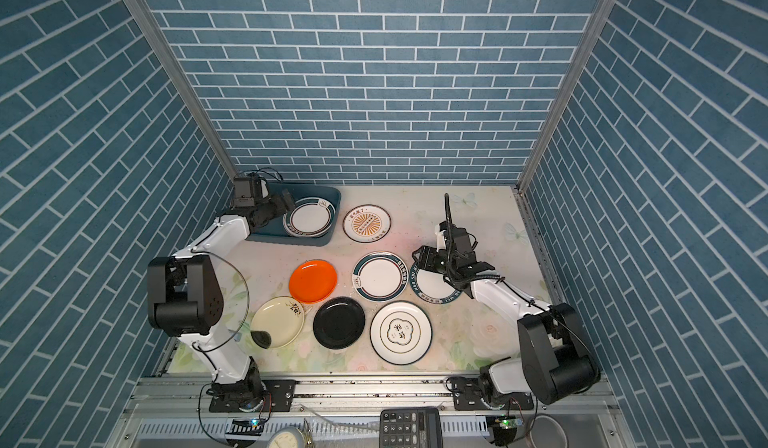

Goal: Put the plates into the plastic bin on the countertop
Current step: 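Open and withdraw the left gripper while the right gripper moves to the next green-rimmed plate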

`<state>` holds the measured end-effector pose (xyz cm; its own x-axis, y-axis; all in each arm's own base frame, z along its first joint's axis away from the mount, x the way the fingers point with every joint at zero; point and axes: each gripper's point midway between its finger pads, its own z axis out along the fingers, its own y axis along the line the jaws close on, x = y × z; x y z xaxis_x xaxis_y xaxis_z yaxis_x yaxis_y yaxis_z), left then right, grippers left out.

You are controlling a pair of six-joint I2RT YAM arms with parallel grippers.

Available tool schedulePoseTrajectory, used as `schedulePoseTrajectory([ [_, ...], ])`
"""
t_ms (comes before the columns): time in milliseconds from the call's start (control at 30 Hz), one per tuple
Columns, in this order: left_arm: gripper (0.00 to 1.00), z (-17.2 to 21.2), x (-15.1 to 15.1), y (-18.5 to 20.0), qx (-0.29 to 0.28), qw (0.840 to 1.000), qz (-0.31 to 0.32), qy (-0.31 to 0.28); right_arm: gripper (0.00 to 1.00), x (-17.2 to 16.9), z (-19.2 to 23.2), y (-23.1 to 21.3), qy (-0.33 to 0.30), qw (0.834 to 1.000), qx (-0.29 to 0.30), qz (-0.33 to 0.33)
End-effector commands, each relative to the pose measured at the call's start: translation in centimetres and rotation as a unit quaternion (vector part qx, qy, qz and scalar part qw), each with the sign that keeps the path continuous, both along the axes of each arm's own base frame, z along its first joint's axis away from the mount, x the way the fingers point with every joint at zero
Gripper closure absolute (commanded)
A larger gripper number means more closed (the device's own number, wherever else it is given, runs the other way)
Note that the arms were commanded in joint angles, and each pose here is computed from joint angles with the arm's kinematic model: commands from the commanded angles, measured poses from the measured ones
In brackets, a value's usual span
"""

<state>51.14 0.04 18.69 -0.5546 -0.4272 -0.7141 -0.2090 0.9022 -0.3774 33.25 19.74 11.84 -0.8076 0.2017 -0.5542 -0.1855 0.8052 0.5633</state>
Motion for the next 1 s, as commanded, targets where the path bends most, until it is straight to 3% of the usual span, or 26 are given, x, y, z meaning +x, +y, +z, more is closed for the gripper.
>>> schedulePoseTrajectory([
  [0, 0.00, 1.3, -1.8, -0.3, 0.030, 0.999, 0.010, -0.009, 0.34, -0.5, 0.1, 0.5, 0.002, 1.000, 0.019, -0.008],
  [267, 0.00, 3.9, -6.2, -2.7, 0.017, 0.998, 0.005, -0.066, 0.36, -1.3, -0.9, 1.0, 0.008, 1.000, 0.017, -0.017],
  [500, 0.00, 3.8, -9.4, -6.4, -0.002, 0.997, -0.060, -0.045, 0.36, -2.2, -1.1, 1.3, 0.006, 0.999, 0.024, -0.027],
  [700, 0.00, 4.6, -12.0, -8.6, -0.010, 0.994, -0.081, -0.071, 0.36, -3.2, -1.6, 1.9, 0.011, 0.999, 0.027, -0.031],
  [967, 0.00, 3.0, -14.5, -7.4, 0.025, 0.994, -0.057, -0.085, 0.36, -3.7, -1.8, 2.8, 0.024, 0.997, 0.067, -0.029],
])
